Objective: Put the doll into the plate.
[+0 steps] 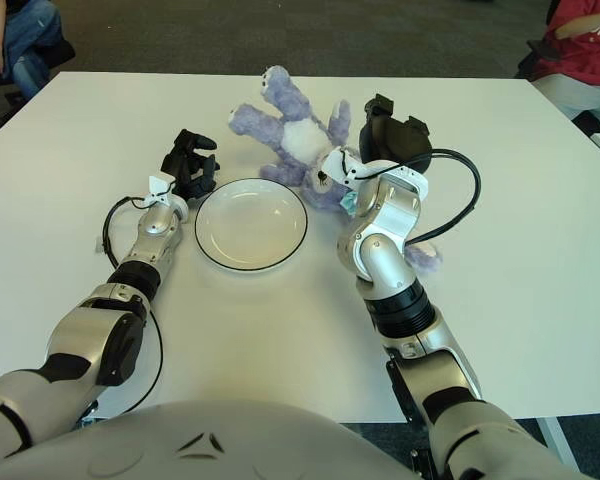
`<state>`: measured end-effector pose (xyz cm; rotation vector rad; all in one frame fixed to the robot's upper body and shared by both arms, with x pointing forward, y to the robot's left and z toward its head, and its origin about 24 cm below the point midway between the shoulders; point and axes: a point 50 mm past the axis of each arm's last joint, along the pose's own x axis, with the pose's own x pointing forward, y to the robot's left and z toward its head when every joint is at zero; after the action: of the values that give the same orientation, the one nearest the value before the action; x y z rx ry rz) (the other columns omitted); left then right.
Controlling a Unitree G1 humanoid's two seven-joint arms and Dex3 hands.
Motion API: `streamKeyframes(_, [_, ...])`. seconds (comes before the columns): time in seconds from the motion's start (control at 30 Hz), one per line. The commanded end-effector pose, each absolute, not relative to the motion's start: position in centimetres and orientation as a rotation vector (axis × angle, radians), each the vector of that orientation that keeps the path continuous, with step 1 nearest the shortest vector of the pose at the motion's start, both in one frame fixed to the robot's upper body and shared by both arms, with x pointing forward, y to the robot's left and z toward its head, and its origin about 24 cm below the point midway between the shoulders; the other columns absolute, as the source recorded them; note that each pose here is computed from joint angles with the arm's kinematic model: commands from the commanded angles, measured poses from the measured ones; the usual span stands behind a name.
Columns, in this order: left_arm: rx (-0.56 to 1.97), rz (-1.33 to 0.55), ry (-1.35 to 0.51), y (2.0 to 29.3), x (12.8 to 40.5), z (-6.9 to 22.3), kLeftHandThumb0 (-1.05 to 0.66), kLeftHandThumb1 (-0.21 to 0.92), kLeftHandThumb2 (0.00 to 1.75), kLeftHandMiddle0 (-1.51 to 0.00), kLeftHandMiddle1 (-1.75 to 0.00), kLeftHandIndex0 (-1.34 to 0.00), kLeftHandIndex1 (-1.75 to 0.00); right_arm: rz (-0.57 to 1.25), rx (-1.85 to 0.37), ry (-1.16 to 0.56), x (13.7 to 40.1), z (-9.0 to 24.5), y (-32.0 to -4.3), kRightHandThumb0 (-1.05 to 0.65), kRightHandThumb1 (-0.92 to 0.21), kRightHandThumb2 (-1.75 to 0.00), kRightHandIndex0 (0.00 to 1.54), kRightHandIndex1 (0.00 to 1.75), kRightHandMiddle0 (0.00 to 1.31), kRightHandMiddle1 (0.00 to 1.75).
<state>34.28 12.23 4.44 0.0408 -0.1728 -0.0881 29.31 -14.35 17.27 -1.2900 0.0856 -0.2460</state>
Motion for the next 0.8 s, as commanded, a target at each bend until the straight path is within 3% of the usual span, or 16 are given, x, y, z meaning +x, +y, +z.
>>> streamKeyframes(0.0, [0.040, -0.072, -0.113, 12.6, 33.2, 2.4, 0.00, 0.73, 0.78, -0.26, -1.69, -0.24, -1.69, -0.242, -1.298, 0.078, 29.2, 17.1, -14.6, -0.93, -0.83, -0.20, 0.05, 1.75, 0.00, 0.51])
streamKeyframes(0.77, [0.043, -0.073, -0.119, 12.4, 33.1, 2.3, 0.00, 0.78, 0.73, -0.23, -1.70, -0.21, -1.70, -0.096, -1.268, 0.182, 29.8, 15.3, -13.3, -0.89, -0.84, -0.15, 0.00, 1.70, 0.00, 0.15])
